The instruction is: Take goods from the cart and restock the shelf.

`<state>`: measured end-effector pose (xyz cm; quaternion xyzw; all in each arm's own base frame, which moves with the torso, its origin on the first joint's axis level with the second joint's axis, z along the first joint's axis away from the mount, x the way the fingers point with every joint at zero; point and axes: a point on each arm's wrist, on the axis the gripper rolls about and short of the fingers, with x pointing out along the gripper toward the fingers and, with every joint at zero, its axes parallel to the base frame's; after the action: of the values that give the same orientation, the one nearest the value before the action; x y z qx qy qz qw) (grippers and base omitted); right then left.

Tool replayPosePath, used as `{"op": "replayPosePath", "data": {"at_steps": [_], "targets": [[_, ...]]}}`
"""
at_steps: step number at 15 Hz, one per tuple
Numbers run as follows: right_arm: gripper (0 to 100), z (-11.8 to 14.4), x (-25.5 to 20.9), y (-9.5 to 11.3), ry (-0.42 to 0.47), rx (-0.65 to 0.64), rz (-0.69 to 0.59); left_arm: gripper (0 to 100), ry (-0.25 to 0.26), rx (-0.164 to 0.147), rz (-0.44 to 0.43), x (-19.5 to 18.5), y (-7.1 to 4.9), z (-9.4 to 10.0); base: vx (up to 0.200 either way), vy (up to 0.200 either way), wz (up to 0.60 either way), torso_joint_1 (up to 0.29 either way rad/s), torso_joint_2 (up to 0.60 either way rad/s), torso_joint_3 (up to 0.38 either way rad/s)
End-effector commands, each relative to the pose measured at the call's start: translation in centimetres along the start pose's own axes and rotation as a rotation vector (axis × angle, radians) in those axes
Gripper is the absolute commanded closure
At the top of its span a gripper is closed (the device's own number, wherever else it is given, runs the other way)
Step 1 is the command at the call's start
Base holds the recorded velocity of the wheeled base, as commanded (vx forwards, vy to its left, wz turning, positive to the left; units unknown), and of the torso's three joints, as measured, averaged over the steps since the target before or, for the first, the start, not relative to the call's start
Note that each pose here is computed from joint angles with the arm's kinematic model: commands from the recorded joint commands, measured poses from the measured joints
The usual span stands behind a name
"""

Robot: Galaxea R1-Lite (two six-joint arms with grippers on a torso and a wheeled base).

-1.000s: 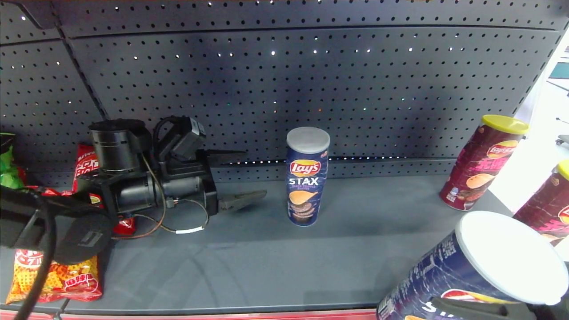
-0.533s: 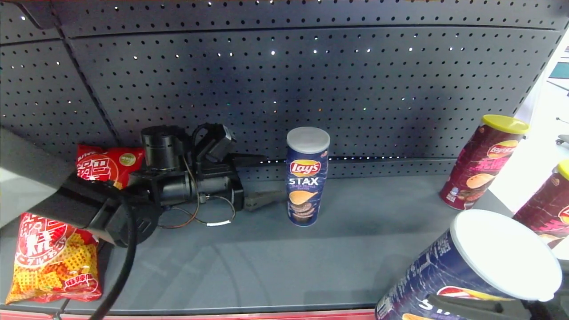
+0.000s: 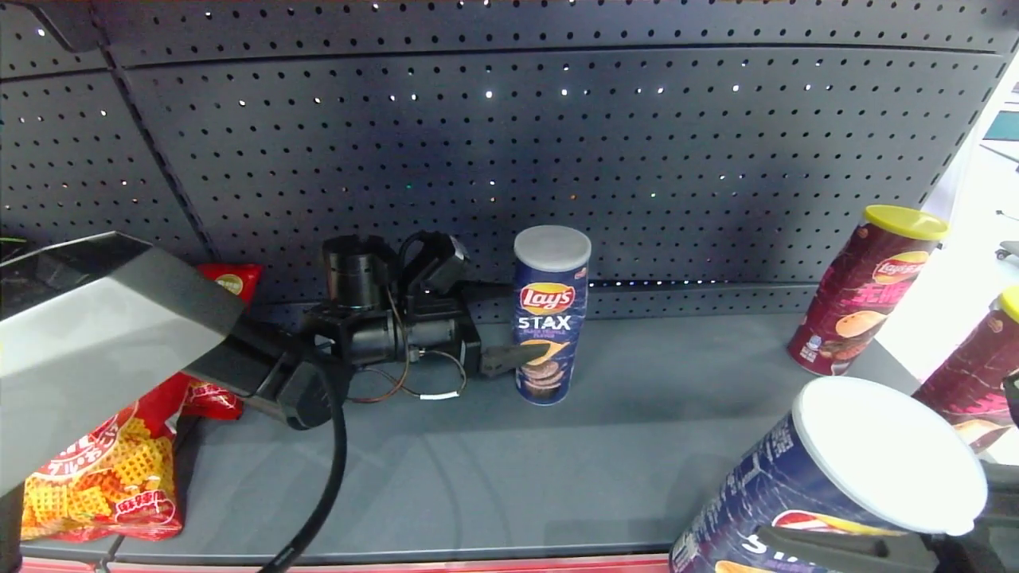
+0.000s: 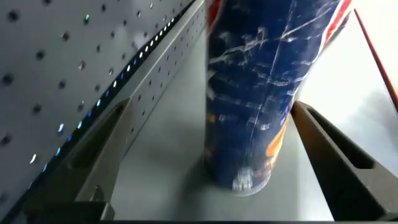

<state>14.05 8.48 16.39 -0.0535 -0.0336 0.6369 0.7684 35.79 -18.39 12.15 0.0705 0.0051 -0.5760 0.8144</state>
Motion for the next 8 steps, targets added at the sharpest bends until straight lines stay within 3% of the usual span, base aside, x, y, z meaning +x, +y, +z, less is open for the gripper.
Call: {"op": "replayPosePath", "data": {"at_steps": [1, 8], "targets": [[100, -0.1, 0.1, -0.1, 0.003, 0.004, 0.001, 0, 0.005, -0.007, -0.014, 0.7, -0.2, -0.5, 0.000, 0.000, 0.00, 0.000, 0.00, 0.000], [100, -0.2, 0.1, -0.1, 0.005, 0.006, 0.001, 0, -0.030, -0.005, -0.074, 2.4, -1.9, 0.1, 0.000, 0.000, 0.00, 0.000, 0.00, 0.000]]}}
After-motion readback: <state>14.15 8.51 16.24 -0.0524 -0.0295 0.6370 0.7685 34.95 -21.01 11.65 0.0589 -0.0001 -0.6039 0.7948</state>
